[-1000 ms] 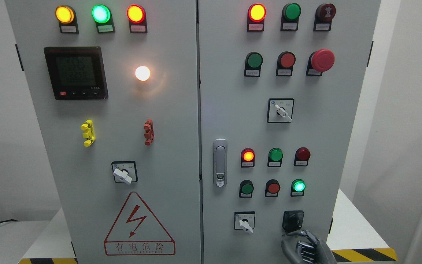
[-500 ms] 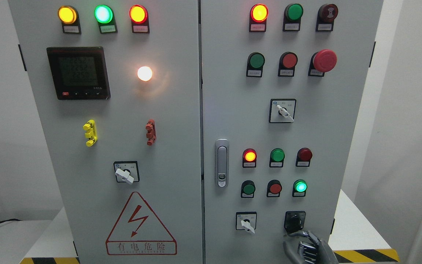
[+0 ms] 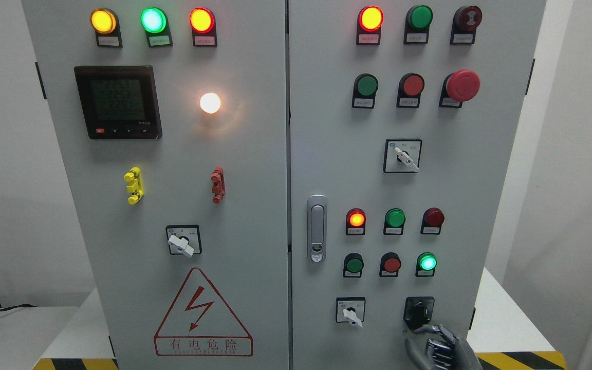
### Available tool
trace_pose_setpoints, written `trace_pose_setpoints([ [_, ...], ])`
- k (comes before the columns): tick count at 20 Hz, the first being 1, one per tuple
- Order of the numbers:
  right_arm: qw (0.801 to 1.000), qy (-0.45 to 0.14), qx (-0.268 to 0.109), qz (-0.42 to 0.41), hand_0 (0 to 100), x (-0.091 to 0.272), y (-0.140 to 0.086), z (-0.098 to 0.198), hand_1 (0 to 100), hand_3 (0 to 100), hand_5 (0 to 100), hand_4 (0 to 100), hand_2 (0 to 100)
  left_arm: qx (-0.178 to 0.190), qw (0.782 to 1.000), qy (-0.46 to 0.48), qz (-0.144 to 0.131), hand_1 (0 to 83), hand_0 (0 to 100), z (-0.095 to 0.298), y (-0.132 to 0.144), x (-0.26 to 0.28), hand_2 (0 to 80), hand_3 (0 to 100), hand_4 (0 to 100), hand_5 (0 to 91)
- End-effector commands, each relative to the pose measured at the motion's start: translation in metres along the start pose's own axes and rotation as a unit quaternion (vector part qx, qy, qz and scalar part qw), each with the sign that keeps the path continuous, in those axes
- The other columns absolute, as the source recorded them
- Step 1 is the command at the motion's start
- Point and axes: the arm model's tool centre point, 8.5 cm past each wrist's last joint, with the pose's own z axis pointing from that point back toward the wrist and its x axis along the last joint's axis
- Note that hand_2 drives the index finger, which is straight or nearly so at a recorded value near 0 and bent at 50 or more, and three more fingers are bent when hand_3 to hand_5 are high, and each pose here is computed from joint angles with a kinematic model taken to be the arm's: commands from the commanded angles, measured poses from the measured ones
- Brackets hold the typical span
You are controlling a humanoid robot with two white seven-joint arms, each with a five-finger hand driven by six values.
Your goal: Trip black knob to open circuit
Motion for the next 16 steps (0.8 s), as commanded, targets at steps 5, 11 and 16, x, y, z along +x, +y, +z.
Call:
trace_pose_setpoints([
  [5, 1.0, -0.002, -0.017, 0.0, 40, 0.001, -0.013, 0.0, 81, 100, 95, 100, 42, -0.003, 1.0, -0.001, -0.015, 38.9, 12, 0.0, -0.001, 0.0, 0.0, 0, 0, 0.0],
  [11, 1.0, 0.0, -0.021, 0.0, 40, 0.0, -0.02, 0.002, 81, 100, 95, 100, 42, -0.002, 1.0, -0.001, -0.015, 38.9, 12, 0.0, 0.0, 0.0, 0.0, 0, 0, 0.0],
  [16, 1.0, 0.002, -0.028, -0.001, 40, -0.001, -0.026, 0.004, 81, 100, 95, 100, 42, -0.002, 1.0, -0.001, -0.015, 38.9, 12, 0.0, 0.0, 0.0, 0.0, 0, 0, 0.0],
])
